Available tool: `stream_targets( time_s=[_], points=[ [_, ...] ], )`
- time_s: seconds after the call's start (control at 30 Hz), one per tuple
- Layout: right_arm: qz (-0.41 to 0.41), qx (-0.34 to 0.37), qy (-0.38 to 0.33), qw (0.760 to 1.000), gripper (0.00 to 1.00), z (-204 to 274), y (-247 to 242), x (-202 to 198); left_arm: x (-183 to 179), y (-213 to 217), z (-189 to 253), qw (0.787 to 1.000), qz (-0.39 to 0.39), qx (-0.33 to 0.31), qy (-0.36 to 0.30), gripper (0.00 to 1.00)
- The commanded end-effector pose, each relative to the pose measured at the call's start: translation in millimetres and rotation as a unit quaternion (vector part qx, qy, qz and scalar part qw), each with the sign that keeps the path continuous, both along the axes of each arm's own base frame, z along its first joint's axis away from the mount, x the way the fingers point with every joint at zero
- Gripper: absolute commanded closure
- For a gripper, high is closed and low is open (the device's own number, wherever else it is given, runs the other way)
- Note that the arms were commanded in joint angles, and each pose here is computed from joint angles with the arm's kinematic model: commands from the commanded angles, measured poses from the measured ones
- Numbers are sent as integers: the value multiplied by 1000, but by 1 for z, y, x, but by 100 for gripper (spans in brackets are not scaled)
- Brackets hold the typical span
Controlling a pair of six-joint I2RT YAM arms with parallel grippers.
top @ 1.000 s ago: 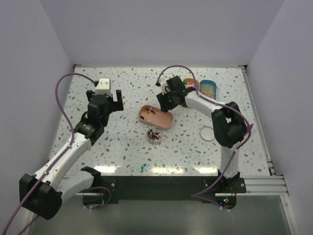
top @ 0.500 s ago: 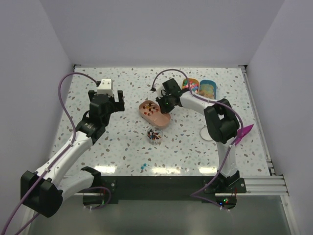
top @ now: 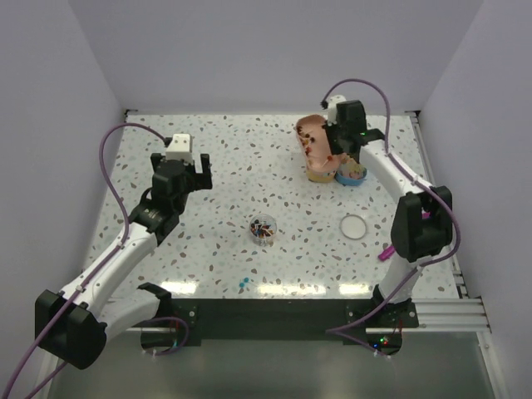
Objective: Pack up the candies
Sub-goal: Place the storage box at the center of the board.
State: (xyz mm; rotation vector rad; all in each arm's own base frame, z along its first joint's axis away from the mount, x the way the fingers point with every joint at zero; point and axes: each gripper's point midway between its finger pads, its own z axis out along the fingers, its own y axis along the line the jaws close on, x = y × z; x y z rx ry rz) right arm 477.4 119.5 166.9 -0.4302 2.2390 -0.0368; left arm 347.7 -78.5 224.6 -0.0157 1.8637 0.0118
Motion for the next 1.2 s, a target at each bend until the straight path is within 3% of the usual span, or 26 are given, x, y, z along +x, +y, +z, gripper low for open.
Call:
stream_targets(
  time_s=[0.0,0.2,0.4,0.63,0.8,1.17],
  points=[
    [-132,-27,5,991,100,6,-93,1,2,-4,11,1000,-5,-12,-23,1],
    [-229,-24,28,973,100,-9,-190,-4,2,-9,9,1000,-13,-13,-22,1],
    [-285,-7,74,956,100,-53,-243,-6,2,-16,2,1000,-23,-7,-12,1],
    [-278,66,122,951,100,-111,-256,3,4,-18,-5,1000,-23,-1,-2,1],
    [-252,67,144,955,100,-136,-253,7,6,-19,-11,1000,-25,3,5,1],
    [-211,80,129,966,97,-129,-235,18,7,-21,-15,1000,-29,3,10,1]
  ],
)
